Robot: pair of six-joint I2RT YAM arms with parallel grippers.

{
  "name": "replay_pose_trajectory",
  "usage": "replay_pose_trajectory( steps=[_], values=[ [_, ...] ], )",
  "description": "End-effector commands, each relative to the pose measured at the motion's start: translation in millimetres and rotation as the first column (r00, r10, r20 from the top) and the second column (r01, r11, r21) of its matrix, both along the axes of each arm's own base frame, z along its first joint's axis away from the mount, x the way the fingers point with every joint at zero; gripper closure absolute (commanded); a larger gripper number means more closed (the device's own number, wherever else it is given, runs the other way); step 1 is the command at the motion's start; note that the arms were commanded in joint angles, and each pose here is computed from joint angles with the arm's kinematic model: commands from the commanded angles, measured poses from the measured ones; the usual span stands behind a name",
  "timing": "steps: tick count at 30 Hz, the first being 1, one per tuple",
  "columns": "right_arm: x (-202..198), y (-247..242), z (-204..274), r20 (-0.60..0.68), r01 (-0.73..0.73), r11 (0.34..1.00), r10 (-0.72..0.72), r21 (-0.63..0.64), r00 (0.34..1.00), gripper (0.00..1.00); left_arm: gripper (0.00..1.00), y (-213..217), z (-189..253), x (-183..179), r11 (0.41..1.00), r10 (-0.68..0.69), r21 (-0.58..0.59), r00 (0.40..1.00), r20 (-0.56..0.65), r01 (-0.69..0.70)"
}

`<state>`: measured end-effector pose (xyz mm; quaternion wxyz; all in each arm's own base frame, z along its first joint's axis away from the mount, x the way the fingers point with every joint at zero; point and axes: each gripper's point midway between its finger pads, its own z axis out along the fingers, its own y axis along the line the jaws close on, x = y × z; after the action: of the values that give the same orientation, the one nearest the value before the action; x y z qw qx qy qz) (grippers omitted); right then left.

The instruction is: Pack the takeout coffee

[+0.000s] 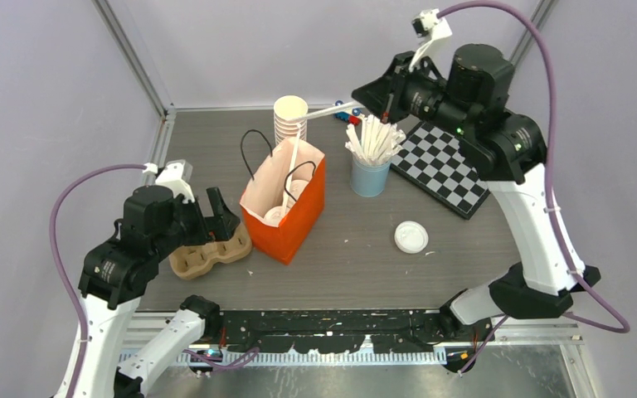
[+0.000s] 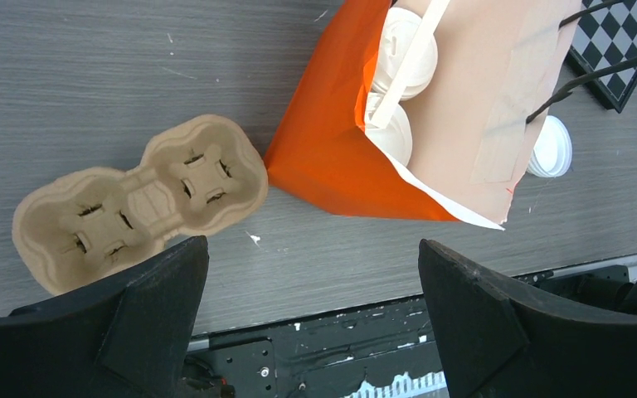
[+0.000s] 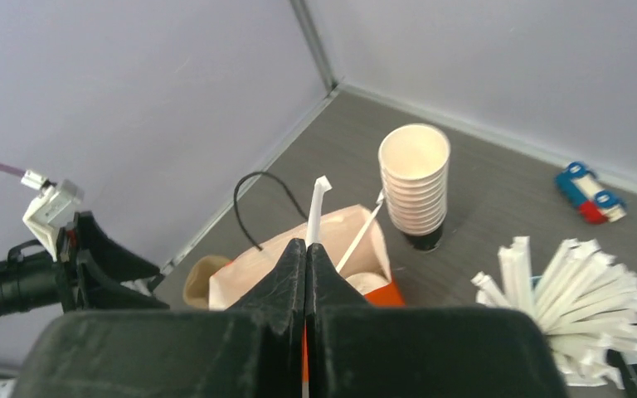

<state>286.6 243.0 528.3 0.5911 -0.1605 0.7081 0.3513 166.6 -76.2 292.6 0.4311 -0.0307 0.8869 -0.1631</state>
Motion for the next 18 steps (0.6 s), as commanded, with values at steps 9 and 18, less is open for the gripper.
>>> replay_pose_trajectory(
  steps=[9, 18],
  values=[
    [-0.5, 58.8, -82.7, -0.353, -0.265, 0.964, 0.255, 0.020, 0.900, 1.00, 0.00, 9.3, 18.5, -6.4, 1.000, 0.013, 0.013, 0.998, 0.061, -0.014],
    [30.0, 104.6, -155.2, -0.565, -0.359, 0.931, 0.328, 0.059, 0.757, 1.00, 0.00, 13.1, 18.1, -12.0, 1.000, 0.028, 0.008, 0.997, 0.068, -0.029]
  ],
)
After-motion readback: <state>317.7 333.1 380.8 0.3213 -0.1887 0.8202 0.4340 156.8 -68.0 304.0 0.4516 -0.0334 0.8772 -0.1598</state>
